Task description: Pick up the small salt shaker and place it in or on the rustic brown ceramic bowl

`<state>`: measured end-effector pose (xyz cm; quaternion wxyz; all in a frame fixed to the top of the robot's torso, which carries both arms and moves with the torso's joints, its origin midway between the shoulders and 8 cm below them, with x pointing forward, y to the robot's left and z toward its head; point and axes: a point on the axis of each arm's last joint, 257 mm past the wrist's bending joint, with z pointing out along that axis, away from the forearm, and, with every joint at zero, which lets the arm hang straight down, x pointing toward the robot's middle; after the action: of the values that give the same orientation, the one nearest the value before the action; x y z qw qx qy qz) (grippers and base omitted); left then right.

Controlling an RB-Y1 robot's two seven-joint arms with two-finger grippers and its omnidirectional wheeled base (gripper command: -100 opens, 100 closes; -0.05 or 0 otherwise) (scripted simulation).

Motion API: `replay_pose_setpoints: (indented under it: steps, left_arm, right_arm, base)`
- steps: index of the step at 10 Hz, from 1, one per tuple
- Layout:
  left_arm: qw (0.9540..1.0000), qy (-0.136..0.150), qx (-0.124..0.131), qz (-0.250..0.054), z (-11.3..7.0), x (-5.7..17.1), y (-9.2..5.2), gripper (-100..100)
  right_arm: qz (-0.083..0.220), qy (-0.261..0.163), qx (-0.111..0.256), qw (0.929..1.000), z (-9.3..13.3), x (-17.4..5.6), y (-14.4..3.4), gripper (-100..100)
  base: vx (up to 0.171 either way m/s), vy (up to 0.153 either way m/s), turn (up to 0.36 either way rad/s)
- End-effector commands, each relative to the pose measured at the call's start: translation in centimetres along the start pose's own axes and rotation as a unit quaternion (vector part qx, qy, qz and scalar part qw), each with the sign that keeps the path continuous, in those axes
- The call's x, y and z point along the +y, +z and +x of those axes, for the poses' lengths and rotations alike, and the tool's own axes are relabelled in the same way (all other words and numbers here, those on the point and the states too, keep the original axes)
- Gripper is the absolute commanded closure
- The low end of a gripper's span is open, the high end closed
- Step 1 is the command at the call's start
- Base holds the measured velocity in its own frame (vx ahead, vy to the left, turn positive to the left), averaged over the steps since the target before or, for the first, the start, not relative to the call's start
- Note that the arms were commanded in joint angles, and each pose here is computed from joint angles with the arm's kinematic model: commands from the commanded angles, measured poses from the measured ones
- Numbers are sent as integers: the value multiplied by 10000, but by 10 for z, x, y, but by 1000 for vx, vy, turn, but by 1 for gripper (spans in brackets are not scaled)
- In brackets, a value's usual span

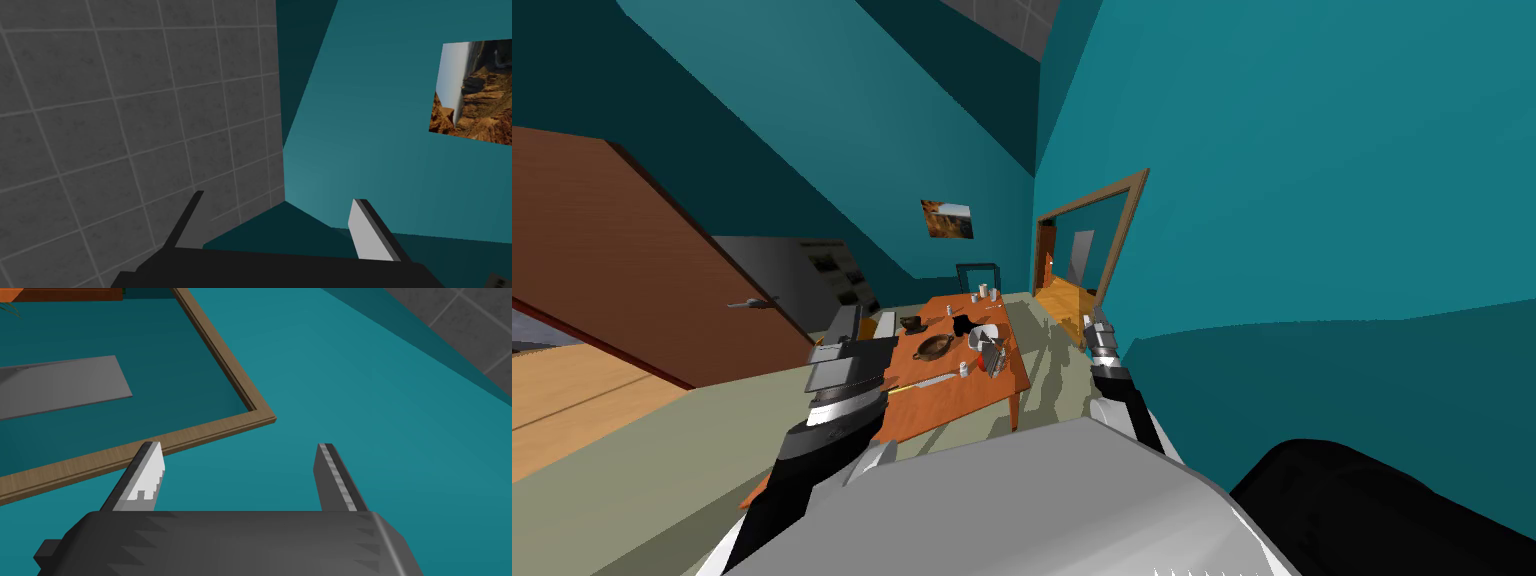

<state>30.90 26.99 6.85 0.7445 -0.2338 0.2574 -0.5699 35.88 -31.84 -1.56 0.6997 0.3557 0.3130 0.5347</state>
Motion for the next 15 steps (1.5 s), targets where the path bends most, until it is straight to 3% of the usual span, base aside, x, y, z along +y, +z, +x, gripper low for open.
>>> replay_pose_setpoints:
  steps: [1, 6, 8, 10, 11, 12, 13, 14, 15]
  left_arm:
    - [9998, 11, 178, -118, 7, 10, -3, -100]
    - [9942, 29, 806, -718, 34, 61, -21, -100]
    - [9882, 40, 1110, -1050, 46, 89, -33, -100]
    - [9789, 60, 1433, -1458, 58, 123, -51, -100]
    - [9775, 67, 1438, -1541, 58, 130, -56, -100]
    - [9717, 81, 1599, -1738, 63, 146, -66, -100]
    - [9706, 87, 1602, -1792, 63, 150, -69, -100]
    - [9635, 108, 1764, -2010, 68, 167, -81, -100]
    - [9625, 114, 1766, -2058, 67, 171, -84, -100]
  right_arm:
    - [0, 0, 0, 10000, 0, 0, 0, 0]
    - [0, 0, 0, 10000, 0, 0, 0, 0]
    - [0, 0, 0, 10000, 0, 0, 0, 0]
    - [0, 1, 0, 10000, 0, 0, 0, 0]
    - [0, 1, 0, 10000, 0, 0, 0, 0]
    - [0, 0, 0, 10000, 0, 0, 0, 0]
    - [0, 1, 0, 10000, 0, 0, 0, 0]
    - [0, 0, 0, 10000, 0, 0, 0, 0]
    - [0, 0, 0, 10000, 0, 0, 0, 0]
  base:
    - [-22, 17, -28]
    - [-44, 26, -55]
    - [-43, -1, -103]
    - [-38, -17, -138]
    - [-20, -22, -47]
    - [-17, -28, -105]
    - [-16, -20, -57]
    - [-17, -26, -105]
    - [-12, -24, -70]
